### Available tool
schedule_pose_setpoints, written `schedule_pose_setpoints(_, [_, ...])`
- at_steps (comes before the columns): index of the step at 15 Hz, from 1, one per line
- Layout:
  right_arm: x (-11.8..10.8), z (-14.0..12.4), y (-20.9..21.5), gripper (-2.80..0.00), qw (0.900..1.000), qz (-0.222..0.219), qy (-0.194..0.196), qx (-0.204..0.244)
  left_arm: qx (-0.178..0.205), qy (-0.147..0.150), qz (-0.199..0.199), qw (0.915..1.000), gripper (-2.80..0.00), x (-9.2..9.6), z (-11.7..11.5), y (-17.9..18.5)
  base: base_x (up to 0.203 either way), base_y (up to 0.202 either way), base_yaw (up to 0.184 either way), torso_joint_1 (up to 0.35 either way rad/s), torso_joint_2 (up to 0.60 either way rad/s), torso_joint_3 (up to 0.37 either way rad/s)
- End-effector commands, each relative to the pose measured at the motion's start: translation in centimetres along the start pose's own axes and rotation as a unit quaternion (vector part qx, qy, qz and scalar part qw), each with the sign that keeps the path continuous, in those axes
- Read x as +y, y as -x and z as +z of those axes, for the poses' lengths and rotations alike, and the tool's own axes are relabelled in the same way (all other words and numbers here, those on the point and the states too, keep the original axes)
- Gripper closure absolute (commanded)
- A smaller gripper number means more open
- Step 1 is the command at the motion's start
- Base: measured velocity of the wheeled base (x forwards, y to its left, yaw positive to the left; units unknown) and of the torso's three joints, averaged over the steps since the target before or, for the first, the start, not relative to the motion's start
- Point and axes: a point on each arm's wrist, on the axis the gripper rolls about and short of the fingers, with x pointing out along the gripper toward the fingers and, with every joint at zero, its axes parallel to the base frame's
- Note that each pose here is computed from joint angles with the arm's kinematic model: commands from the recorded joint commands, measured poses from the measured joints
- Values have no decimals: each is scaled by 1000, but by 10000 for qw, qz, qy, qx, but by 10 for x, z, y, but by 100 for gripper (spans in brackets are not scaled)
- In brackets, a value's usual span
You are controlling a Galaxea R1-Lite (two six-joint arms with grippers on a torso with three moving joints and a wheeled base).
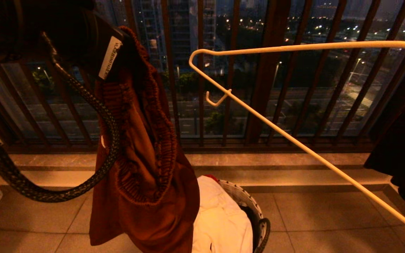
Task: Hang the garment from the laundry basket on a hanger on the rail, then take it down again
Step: Hang the clothes on the clothes rack
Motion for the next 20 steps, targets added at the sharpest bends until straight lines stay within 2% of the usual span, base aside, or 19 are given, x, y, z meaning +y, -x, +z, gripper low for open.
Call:
schedule_pose_setpoints(1, [0,-1,-1,0,10000,5,-14,55,23,-16,12,10000,0,-1,0,-1,0,0,0,1,1,181])
schedule_pose_setpoints(5, [-2,-5,-7,0,9998,53,-34,193,-11,14,-17,10000,0,0,0,0,0,0,0,2,1,51])
schedule_pose_setpoints(8, [-6,-6,-22,0,9991,78,-4,427,-154,21,-238,9996,0,0,2,-1,0,0,0,0,0,0])
schedule_pose_setpoints(14, [-6,2,-34,0,9986,234,94,473,141,-17,134,9998,0,2,1,-32,0,0,0,0,0,0])
schedule_pose_setpoints(20, [-16,17,-75,0,9976,231,51,653,85,70,143,9998,0,-6,11,-51,0,0,0,0,0,0])
